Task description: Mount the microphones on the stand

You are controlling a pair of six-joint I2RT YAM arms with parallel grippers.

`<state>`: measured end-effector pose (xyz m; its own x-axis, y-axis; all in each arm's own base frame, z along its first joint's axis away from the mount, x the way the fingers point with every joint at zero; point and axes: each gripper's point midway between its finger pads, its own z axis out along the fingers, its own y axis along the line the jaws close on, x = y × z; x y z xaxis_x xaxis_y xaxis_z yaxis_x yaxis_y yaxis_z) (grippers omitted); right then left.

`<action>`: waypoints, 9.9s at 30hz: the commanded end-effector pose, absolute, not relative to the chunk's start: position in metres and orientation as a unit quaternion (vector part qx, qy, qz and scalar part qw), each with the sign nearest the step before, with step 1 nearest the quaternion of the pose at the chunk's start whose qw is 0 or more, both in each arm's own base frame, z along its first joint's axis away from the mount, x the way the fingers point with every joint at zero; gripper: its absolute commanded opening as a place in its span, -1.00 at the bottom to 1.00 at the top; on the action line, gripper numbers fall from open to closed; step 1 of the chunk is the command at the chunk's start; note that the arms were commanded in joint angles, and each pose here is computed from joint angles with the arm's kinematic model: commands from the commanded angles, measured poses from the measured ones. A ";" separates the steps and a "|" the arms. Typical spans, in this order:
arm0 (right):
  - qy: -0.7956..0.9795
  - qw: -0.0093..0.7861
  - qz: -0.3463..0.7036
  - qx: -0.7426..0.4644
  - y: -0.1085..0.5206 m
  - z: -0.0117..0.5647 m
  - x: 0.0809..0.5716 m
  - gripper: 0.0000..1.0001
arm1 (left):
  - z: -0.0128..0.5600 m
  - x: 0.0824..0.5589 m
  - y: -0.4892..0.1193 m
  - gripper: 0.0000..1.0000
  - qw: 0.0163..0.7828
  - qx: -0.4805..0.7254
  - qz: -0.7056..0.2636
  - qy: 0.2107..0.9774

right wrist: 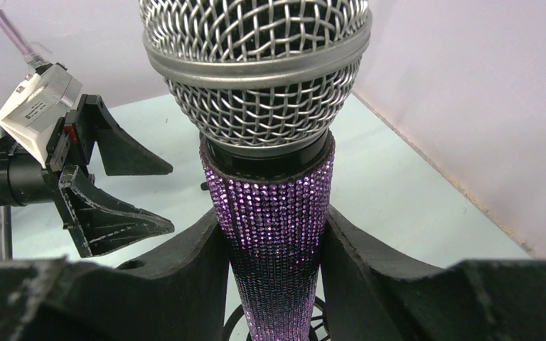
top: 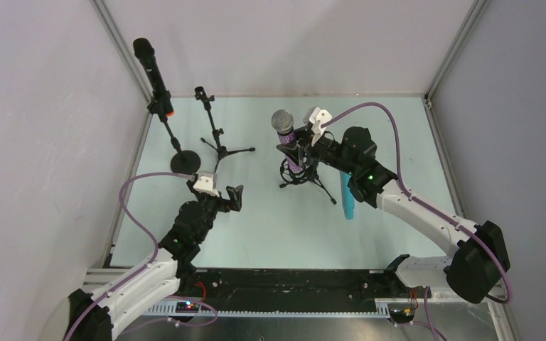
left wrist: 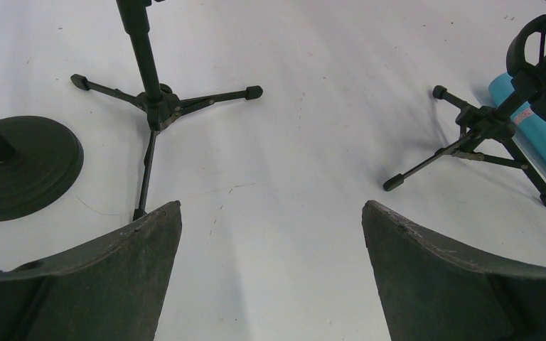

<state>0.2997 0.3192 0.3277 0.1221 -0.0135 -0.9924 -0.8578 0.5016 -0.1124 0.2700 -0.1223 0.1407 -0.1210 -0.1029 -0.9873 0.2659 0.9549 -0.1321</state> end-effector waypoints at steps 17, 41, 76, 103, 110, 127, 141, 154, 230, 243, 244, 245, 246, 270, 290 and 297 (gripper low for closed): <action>0.533 0.690 0.316 -0.373 0.313 0.340 0.300 -1.00 | 0.161 0.278 -0.121 0.99 0.674 0.032 -0.145 0.724; 0.556 0.673 0.310 -0.377 0.308 0.285 0.306 -1.00 | 0.166 0.277 -0.119 0.99 0.679 0.029 -0.144 0.719; 0.602 0.655 0.339 -0.307 0.284 0.274 0.311 0.99 | 0.166 0.277 -0.118 0.99 0.679 0.025 -0.144 0.720; 0.703 0.592 0.296 -0.260 0.219 0.225 0.264 0.88 | 0.164 0.278 -0.118 0.99 0.674 0.026 -0.141 0.724; 0.713 0.549 0.318 -0.299 0.230 0.204 0.251 0.63 | 0.156 0.282 -0.120 0.99 0.662 0.025 -0.138 0.736; 0.710 0.529 0.327 -0.331 0.253 0.185 0.260 0.37 | 0.157 0.282 -0.122 0.99 0.663 0.028 -0.140 0.735; 0.704 0.503 0.347 -0.363 0.298 0.196 0.262 0.10 | 0.157 0.282 -0.122 0.99 0.663 0.028 -0.141 0.735; 0.736 0.509 0.306 -0.325 0.314 0.194 0.311 0.15 | 0.157 0.282 -0.121 0.99 0.663 0.027 -0.140 0.735; 0.715 0.554 0.304 -0.299 0.227 0.201 0.365 0.74 | 0.163 0.282 -0.123 0.97 0.666 0.036 -0.142 0.732; 0.718 0.541 0.314 -0.305 0.241 0.199 0.376 0.40 | 0.164 0.281 -0.120 0.99 0.669 0.029 -0.140 0.729; 0.718 0.540 0.315 -0.307 0.243 0.200 0.376 0.30 | 0.163 0.280 -0.120 0.99 0.669 0.030 -0.141 0.729; 0.720 0.537 0.314 -0.307 0.243 0.198 0.377 0.24 | 0.163 0.280 -0.120 0.99 0.669 0.031 -0.141 0.729; 0.720 0.537 0.313 -0.307 0.244 0.199 0.378 0.12 | 0.164 0.280 -0.120 0.99 0.669 0.030 -0.141 0.729; 0.682 0.577 0.334 -0.301 0.255 0.252 0.362 -0.77 | 0.164 0.278 -0.120 0.99 0.674 0.033 -0.146 0.723; 0.631 0.641 0.345 -0.266 0.248 0.314 0.356 -1.00 | 0.165 0.277 -0.120 0.99 0.675 0.034 -0.146 0.722; 0.596 0.687 0.333 -0.248 0.238 0.349 0.355 -1.00 | 0.165 0.277 -0.120 0.99 0.675 0.033 -0.146 0.722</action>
